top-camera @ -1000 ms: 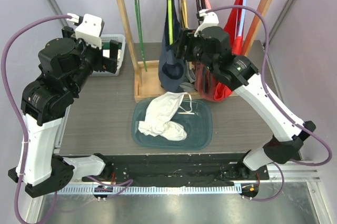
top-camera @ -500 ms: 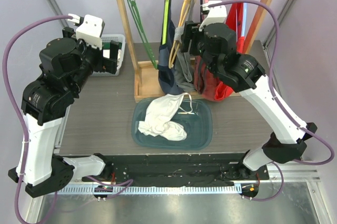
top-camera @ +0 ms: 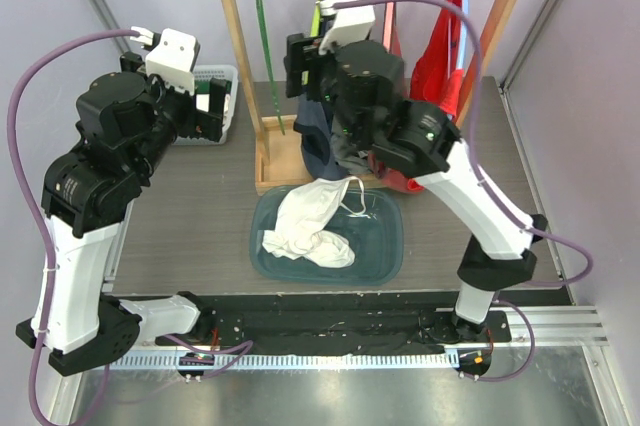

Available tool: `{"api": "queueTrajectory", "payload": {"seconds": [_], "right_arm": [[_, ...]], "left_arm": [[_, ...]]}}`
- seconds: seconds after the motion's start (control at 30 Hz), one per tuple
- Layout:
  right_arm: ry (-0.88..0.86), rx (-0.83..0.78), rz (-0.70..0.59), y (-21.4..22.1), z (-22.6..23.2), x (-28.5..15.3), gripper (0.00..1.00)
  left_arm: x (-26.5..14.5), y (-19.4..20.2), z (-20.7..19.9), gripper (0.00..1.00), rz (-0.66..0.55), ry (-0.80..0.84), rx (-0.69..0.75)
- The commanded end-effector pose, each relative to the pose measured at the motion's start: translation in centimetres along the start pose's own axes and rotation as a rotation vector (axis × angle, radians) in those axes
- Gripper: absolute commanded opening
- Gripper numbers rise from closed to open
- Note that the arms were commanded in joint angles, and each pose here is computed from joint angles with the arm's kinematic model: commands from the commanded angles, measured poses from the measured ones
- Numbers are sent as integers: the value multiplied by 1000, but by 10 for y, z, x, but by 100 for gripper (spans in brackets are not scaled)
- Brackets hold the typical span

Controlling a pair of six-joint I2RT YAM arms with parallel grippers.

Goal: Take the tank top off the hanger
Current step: Pick up the hanger from the clothesline.

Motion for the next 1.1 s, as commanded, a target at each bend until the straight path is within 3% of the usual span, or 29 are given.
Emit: {"api": "queueTrajectory", "payload": {"seconds": [0.0, 0.37, 0.6, 0.9, 1.07], "right_arm": [[145, -101, 87, 22, 0, 12, 75], [160, -123, 184, 60, 10, 16, 82], [205, -113, 252, 87, -8, 19, 82], [213, -58, 253, 93, -39, 17, 68], [181, -93, 207, 82, -38, 22, 49]], "left_arm": [[-7, -3, 2, 100, -27, 7, -18], [-5, -1, 0, 100, -16, 18, -21], [-8, 1, 2, 100, -16, 16, -22], [-5, 3, -1, 100, -1, 30, -23], [-5, 4, 0, 100, 0, 27, -27]]}}
Point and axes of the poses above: each gripper's point midway between its finger pads, its own x axis out along the fingers, its own z axis along the line the jaws close on, y = z × x, the point moved 8 cm from there along -x, back along the fingers, and after that the axes turned 15 degrees about -x, right-handed, at the moved point
